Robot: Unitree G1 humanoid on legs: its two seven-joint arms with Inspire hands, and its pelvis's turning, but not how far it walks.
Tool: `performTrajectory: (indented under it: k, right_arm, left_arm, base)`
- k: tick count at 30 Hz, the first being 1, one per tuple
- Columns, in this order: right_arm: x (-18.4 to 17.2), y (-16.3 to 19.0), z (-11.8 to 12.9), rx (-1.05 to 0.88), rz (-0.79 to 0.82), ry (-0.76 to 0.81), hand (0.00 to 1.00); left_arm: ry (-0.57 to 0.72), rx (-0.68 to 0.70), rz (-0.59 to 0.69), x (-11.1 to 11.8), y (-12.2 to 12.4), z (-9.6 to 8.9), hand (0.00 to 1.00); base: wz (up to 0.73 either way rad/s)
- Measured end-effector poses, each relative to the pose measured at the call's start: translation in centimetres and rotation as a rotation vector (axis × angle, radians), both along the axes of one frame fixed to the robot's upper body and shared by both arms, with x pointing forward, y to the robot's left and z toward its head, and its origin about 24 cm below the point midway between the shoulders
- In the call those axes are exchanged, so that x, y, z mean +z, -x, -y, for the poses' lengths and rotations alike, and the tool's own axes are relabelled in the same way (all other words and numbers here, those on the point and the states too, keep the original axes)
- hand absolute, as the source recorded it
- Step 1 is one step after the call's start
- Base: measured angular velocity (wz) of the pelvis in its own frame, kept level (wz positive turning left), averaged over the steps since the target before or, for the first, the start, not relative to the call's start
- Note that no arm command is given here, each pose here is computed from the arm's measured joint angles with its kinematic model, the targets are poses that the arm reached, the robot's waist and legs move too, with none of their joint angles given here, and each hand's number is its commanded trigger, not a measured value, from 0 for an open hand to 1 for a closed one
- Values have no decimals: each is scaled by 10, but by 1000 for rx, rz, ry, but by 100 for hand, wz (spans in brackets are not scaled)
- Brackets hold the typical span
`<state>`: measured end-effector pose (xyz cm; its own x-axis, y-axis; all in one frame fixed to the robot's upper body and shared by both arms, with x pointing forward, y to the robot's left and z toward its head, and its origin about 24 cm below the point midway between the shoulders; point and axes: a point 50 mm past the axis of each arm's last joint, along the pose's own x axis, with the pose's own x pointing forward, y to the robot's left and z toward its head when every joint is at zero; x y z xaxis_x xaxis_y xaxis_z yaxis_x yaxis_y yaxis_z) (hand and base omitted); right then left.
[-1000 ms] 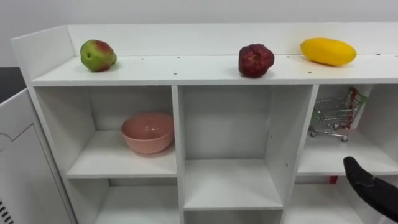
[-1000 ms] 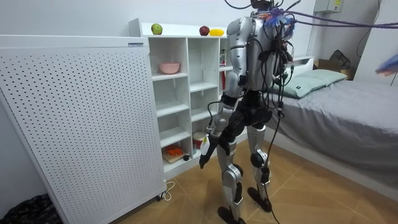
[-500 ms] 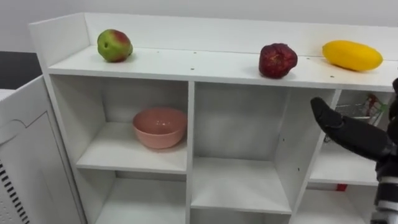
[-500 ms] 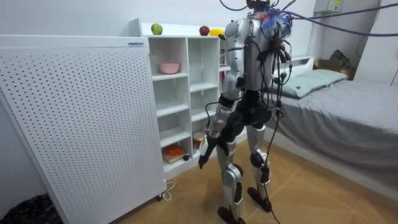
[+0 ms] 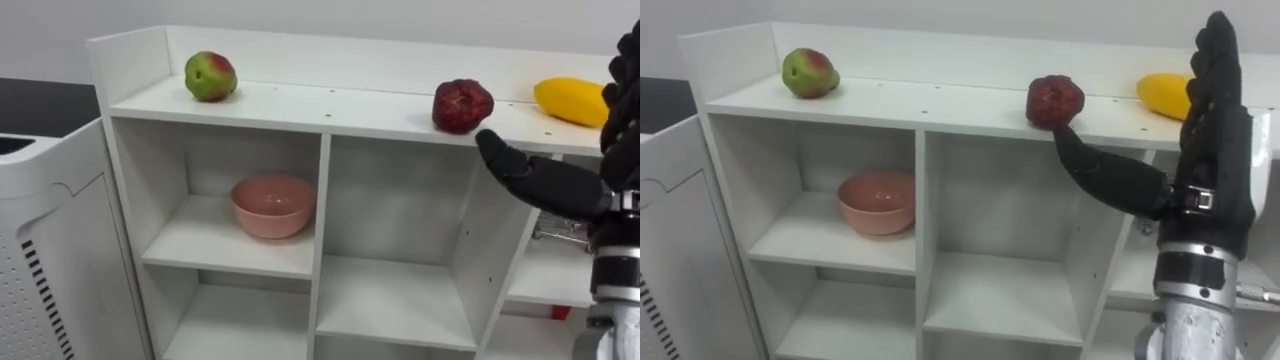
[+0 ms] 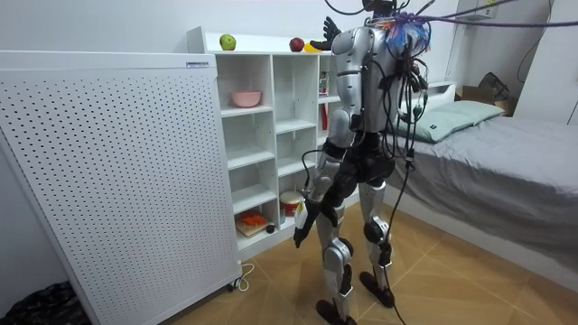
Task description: Arrange fruit in the closet
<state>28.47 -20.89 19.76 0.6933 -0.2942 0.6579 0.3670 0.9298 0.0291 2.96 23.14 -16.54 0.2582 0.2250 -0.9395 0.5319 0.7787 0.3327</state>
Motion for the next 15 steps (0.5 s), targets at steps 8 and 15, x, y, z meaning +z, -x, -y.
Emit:
performTrajectory:
  k: [8, 15]
  right_arm:
    - [-4, -14, 10, 61, -89, -15, 0]
    - [-9, -27, 17, 106, -174, -34, 0]
  left_arm:
    - [4, 1, -8, 0, -2, -2, 0]
    - [15, 5, -27, 1, -4, -3, 0]
  base:
    - [3]
    - [2]
